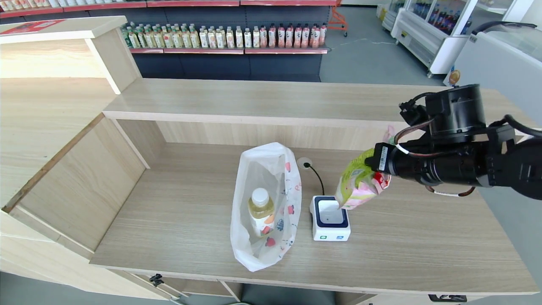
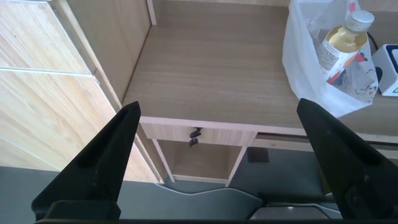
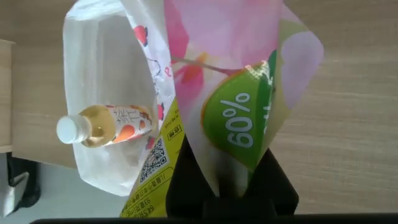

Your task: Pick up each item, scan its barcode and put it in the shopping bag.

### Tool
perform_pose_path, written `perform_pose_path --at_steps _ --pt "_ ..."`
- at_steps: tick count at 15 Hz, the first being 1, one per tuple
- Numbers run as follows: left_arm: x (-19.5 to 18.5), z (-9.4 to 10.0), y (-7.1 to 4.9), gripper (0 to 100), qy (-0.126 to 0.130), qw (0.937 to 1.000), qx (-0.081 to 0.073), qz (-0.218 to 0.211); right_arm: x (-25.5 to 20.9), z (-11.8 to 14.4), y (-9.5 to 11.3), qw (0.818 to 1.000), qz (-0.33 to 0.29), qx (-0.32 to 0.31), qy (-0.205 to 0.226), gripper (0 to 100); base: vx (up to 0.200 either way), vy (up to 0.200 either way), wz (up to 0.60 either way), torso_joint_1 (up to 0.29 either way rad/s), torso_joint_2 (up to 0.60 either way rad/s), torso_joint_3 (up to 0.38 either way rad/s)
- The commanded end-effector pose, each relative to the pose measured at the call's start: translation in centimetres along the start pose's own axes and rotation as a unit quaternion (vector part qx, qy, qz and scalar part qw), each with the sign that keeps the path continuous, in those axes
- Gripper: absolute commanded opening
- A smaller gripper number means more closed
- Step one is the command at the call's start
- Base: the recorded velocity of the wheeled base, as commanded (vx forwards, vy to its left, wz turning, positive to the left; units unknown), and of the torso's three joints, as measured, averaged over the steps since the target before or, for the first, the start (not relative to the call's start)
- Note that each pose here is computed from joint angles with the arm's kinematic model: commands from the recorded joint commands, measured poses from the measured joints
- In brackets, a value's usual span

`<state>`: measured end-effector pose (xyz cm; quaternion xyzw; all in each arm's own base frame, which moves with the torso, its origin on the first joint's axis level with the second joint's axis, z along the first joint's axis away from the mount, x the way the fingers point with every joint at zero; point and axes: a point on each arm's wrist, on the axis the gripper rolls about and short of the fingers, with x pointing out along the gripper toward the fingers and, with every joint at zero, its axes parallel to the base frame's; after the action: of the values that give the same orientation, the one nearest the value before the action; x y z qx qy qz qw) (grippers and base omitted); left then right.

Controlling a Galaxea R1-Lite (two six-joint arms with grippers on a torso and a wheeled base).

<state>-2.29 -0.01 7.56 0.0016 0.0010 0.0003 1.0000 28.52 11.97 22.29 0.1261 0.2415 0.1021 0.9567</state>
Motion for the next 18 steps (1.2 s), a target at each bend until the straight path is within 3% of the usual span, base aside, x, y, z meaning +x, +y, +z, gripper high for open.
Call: perform_pose_path --at_steps 1,6,12,18 --pt "0.0 0.0 0.0 100 0.0 1.0 -0.001 0.0 0.3 -1.1 -0.4 0.998 0.033 -0.048 -0.013 0 0.0 0.0 0.0 0.0 0.0 0.0" --pt "0.0 0.0 0.0 100 0.0 1.0 -0.001 0.0 4.6 -3.1 -3.4 0.971 0.135 -0.184 -0.067 0 0.0 0.0 0.0 0.0 0.0 0.0" --pt "0.0 0.0 0.0 100 0.0 1.0 -0.001 0.0 6.2 -2.5 -2.7 0.949 0.235 -0.198 -0.063 0 0.0 0.0 0.0 0.0 0.0 0.0" --pt "0.0 0.0 0.0 100 0.0 1.0 -0.001 0.0 11.2 -2.4 -2.2 0.944 0.244 -0.211 -0.063 0 0.0 0.0 0.0 0.0 0.0 0.0"
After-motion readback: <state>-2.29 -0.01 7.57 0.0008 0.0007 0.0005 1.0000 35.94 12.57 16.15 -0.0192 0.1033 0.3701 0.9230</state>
